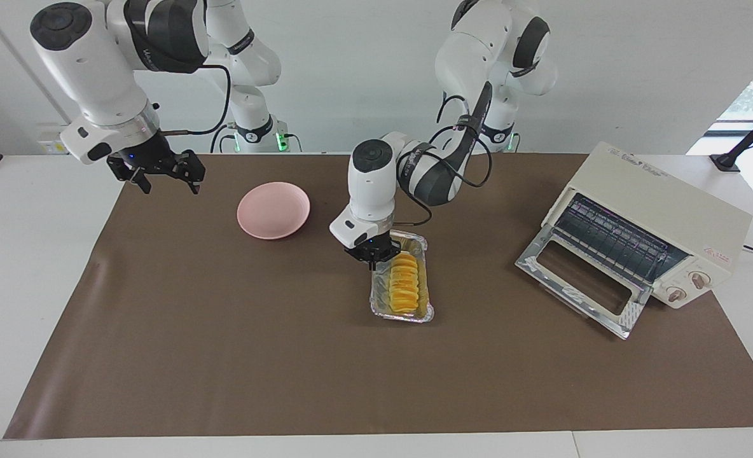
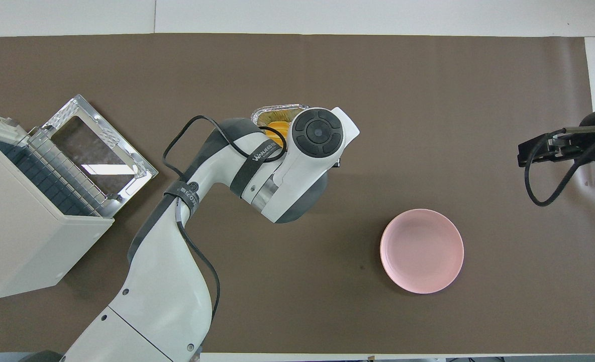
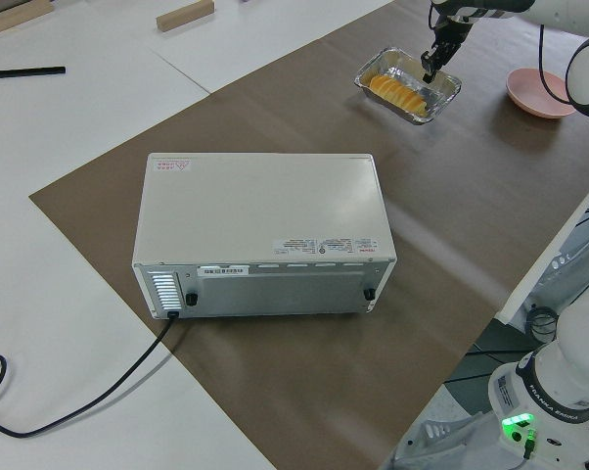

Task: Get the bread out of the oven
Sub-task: 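Pull the foil tray out of the oven with the left gripper, then set the foil tray on the table and open the left gripper, then retract the left gripper while the right gripper reaches the foil tray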

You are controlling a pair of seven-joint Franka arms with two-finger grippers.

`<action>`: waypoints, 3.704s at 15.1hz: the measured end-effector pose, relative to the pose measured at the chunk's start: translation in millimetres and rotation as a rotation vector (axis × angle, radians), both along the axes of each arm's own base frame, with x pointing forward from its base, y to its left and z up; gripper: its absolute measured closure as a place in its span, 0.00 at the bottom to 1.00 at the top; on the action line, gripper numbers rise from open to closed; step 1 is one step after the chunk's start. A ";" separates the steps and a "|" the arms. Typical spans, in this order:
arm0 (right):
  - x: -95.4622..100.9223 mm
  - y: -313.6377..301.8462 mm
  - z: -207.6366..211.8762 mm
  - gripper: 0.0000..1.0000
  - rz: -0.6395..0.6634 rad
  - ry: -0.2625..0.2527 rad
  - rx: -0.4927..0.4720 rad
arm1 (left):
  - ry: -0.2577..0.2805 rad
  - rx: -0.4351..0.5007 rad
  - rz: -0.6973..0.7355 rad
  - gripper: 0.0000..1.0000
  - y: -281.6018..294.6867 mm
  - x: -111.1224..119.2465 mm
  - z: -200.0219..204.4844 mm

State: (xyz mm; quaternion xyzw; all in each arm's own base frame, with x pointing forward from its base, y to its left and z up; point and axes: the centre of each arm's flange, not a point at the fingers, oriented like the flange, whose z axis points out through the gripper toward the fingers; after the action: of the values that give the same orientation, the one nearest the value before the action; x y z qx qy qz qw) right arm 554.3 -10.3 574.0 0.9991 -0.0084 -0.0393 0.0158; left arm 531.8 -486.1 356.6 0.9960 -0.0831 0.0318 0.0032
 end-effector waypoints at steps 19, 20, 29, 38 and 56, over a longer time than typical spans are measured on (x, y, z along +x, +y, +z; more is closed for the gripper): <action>-3.3 1.3 -1.6 0.00 0.002 0.026 0.000 | 0.046 -0.090 0.224 0.00 106.7 59.0 142.4; -3.9 3.6 -1.6 0.00 0.006 0.030 0.000 | 0.047 -0.088 0.260 0.00 134.9 63.2 165.9; 7.3 198.2 -70.1 0.00 0.071 -0.077 0.045 | 0.112 -0.019 0.391 0.00 406.0 63.8 261.9; -2.6 345.7 -187.6 0.00 -0.104 -0.075 0.078 | 0.292 0.012 0.215 0.00 443.4 7.6 276.5; -10.0 343.6 -260.7 0.87 -0.197 -0.087 0.090 | 0.274 0.024 0.137 0.00 450.4 6.0 264.2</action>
State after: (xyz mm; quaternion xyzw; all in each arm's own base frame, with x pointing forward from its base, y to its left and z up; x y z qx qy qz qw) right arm 544.3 333.3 313.3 0.9939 -0.1053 0.0025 -0.0334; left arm 537.8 -35.7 620.8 0.9944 -0.0141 -0.1050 0.0005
